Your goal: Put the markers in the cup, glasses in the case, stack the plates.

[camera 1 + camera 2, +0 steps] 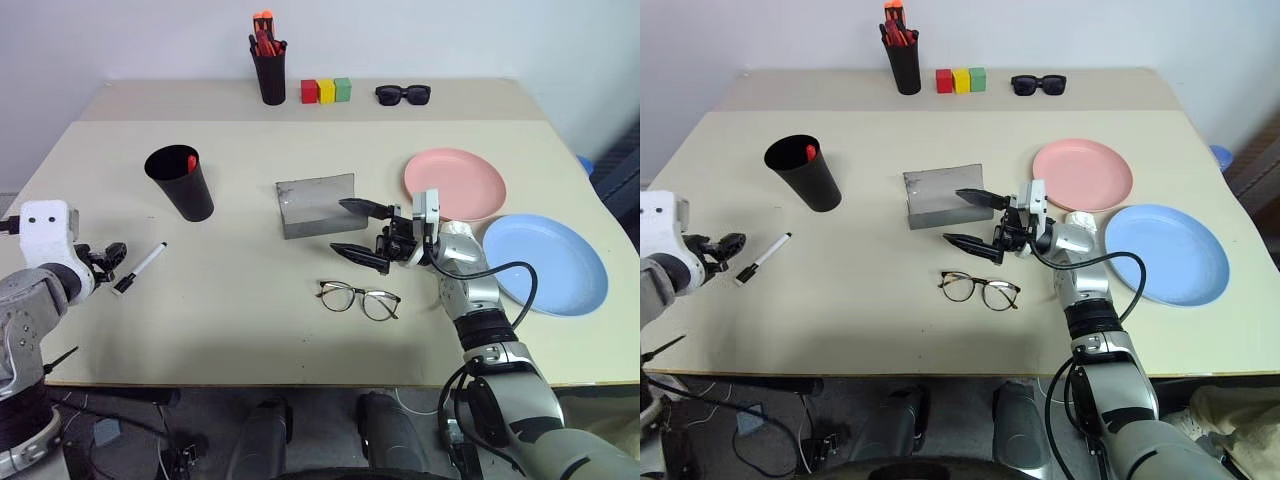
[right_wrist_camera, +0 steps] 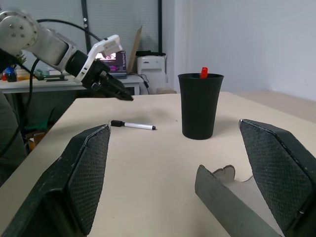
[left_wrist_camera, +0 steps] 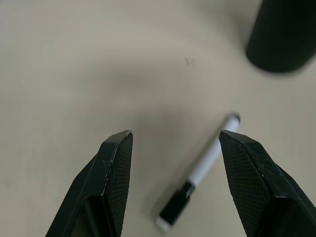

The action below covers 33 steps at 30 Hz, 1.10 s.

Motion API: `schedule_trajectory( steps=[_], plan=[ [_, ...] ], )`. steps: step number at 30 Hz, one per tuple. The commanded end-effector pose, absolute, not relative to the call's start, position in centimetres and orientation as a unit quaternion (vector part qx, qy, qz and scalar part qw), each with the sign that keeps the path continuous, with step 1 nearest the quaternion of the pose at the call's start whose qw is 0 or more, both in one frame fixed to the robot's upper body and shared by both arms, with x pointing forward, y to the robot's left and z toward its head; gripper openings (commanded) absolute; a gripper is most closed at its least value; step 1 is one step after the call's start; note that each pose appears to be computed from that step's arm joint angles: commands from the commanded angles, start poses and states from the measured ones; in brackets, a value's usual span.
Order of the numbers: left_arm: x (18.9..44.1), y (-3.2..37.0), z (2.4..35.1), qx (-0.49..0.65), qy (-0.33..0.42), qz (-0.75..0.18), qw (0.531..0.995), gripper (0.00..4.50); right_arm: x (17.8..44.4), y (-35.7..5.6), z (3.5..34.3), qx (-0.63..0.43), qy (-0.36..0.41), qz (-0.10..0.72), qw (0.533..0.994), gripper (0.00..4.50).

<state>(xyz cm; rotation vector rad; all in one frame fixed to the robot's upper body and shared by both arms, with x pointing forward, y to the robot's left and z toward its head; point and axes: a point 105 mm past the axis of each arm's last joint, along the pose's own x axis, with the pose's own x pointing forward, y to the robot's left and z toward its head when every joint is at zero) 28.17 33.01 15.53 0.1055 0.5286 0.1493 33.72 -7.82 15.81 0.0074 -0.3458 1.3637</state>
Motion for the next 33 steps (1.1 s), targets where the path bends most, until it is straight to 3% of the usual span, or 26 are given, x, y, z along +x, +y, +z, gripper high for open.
schedule_trajectory(
  steps=[1, 8, 17, 27, 30, 33],
  plan=[
    [28.4, 33.5, 15.6, 0.071, 0.293, 0.054, 0.952, 2.8, 33.8, -7.5, 17.3, -0.005, -0.186, 0.624, 0.759, 4.27],
    [29.8, 33.9, 15.1, 0.092, 0.361, -0.008, 0.928, 2.8, 33.2, -7.4, 17.0, -0.012, -0.179, 0.63, 0.755, 4.27],
    [32.4, 33.2, 14.1, 0.133, 0.382, -0.065, 0.912, 2.8, 29.7, -8.6, 13.9, -0.089, -0.107, 0.714, 0.686, 4.27],
    [32.3, 32.8, 12.8, 0.147, 0.407, -0.091, 0.897, 2.8, 29.7, -8.5, 14.0, -0.089, -0.109, 0.715, 0.685, 4.27],
    [32.0, 33.2, 12.3, 0.156, 0.418, -0.086, 0.891, 2.02, 29.8, -8.5, 13.9, -0.088, -0.11, 0.715, 0.685, 4.27],
    [31.8, 33.1, 12.1, 0.152, 0.421, -0.088, 0.89, 0.6, 29.8, -8.5, 13.9, -0.087, -0.111, 0.714, 0.686, 4.27]
  ],
)
